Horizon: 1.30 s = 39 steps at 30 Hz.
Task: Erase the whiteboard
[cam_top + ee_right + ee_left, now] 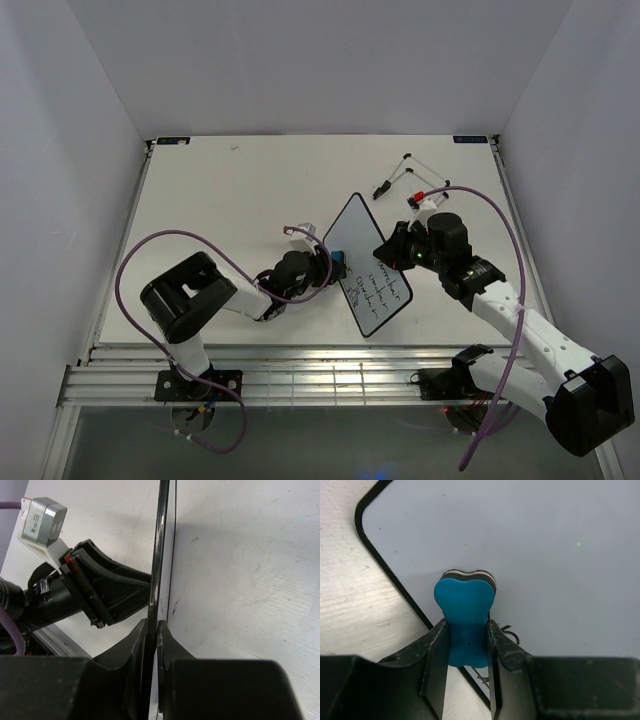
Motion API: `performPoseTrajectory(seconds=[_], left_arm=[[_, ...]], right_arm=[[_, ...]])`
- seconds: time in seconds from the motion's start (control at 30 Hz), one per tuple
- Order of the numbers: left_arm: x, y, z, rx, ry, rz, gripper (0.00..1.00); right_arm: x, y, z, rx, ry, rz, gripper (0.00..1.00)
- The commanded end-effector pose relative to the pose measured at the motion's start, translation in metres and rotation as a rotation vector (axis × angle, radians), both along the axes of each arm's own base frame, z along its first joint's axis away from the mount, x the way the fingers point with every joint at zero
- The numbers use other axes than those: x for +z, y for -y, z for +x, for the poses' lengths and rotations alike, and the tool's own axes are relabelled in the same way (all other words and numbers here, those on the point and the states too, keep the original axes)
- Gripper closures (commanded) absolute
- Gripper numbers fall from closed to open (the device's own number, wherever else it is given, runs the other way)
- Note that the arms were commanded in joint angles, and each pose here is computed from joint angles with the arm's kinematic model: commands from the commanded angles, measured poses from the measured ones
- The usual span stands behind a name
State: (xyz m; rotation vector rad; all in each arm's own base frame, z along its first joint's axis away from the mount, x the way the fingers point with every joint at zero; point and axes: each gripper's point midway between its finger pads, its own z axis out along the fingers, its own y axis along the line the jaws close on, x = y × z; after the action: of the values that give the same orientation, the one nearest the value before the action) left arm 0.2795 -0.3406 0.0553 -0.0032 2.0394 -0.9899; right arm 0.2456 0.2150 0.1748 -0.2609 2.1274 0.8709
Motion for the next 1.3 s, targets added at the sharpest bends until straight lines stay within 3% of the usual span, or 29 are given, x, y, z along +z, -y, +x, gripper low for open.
performPoseTrajectory(seconds=[0.0, 0.3, 0.73, 0.9, 1.17, 1.27], left_arm=[[0.028, 0.066, -0.076, -0.340, -0.016, -0.111, 1.00], [0.055, 0.084, -0.122, -0.509, 0.102, -0.164, 1.00], [0.061, 0.099, -0.157, -0.655, 0.190, -0.158, 1.00], [0.071, 0.096, -0.161, -0.675, 0.245, -0.155, 1.00], [0.082, 0.089, -0.139, -0.614, 0.363, -0.018, 1.00], [0.086, 0.076, -0.115, -0.464, 0.369, 0.031, 1.00]], right_arm=[[0.047, -0.063, -0.043, 0.362, 0.039, 0.243, 0.92], [0.045, -0.069, -0.036, 0.365, 0.027, 0.251, 0.92], [0.046, -0.075, -0.038, 0.382, -0.021, 0.282, 0.92], [0.037, -0.072, -0.032, 0.329, -0.083, 0.248, 0.92], [0.026, -0.066, -0.036, 0.283, -0.123, 0.244, 0.92], [0.030, -0.064, -0.035, 0.268, -0.110, 0.247, 0.92]])
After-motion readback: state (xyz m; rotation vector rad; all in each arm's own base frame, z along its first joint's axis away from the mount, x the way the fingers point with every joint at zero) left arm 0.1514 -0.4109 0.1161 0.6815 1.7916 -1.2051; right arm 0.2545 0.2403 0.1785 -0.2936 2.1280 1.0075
